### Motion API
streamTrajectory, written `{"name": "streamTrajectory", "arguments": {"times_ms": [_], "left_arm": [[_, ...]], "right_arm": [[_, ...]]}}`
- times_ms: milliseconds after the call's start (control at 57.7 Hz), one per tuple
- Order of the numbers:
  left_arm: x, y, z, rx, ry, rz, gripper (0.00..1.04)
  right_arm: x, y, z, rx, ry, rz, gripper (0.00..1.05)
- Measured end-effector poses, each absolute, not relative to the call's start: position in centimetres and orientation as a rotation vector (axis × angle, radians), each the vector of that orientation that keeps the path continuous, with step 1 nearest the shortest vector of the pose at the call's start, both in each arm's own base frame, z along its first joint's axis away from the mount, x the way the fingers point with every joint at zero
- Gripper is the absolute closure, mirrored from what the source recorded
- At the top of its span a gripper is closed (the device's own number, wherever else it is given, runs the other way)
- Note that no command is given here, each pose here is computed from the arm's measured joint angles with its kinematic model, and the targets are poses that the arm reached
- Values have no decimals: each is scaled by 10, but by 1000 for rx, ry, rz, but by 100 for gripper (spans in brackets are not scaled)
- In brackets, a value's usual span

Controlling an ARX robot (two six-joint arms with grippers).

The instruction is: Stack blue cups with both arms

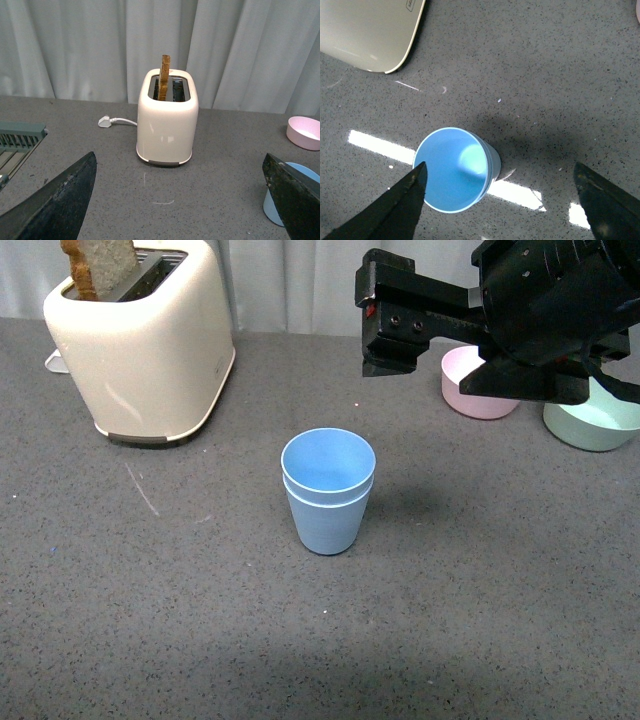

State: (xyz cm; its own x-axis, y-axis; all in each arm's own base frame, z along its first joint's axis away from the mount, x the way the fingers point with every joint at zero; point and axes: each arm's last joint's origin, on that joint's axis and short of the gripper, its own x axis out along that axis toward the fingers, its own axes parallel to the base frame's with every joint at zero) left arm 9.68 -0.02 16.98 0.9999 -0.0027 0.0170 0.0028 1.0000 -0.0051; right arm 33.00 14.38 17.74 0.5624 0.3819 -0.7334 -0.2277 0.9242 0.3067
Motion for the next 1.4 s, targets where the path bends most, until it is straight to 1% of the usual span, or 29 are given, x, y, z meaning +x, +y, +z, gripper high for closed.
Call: {"name": "streamTrajectory", "arguments": {"times_ms": [35,52,104,121,139,156,191,260,277,382,451,468,486,555,572,642,659,746,936,1231,1405], "left_arm": [[97,0,170,-5,-17,-3,7],[97,0,170,-5,-17,-3,7],[97,0,170,-5,-17,-3,7],[97,0,170,-5,-17,-3,7],[97,0,170,-5,-17,-2,7],[97,0,170,-5,-17,-2,7],[97,0,170,-5,-17,-5,7],[97,0,170,-5,-17,0,7],[97,0,170,-5,-17,0,7],[97,0,170,-5,-16,0,7],[97,0,170,-4,-16,-1,7],[97,0,170,-4,-16,-2,7],[97,0,170,-5,-16,-2,7],[97,0,170,-5,-16,-2,7],[97,0,170,-5,-16,-2,7],[97,0,170,-5,-16,-2,7],[97,0,170,-5,-16,-2,7],[97,0,170,-5,-16,-1,7],[97,0,170,-5,-16,-2,7],[97,0,170,-5,-16,-2,7],[97,0,170,-5,-16,-2,7]], "right_arm": [[330,144,177,183,906,362,8],[330,144,177,183,905,361,8],[330,143,176,171,895,349,10],[330,144,173,142,848,335,13],[330,143,169,101,758,291,16],[328,139,163,45,624,217,21],[322,132,156,-8,487,132,27],[304,114,148,-26,298,47,37],[302,111,148,-24,271,39,39],[277,83,165,19,40,3,57],[263,70,170,26,-19,-1,68],[259,67,169,24,-19,-2,71],[257,65,169,23,-17,-4,73],[242,55,162,7,9,0,85],[241,54,161,5,12,1,87],[227,45,159,-1,24,4,101],[226,44,159,-1,23,4,103],[208,33,162,-2,13,11,104],[183,19,161,-2,18,-1,104],[160,7,161,0,18,25,104],[148,0,162,1,17,-2,104]]}}
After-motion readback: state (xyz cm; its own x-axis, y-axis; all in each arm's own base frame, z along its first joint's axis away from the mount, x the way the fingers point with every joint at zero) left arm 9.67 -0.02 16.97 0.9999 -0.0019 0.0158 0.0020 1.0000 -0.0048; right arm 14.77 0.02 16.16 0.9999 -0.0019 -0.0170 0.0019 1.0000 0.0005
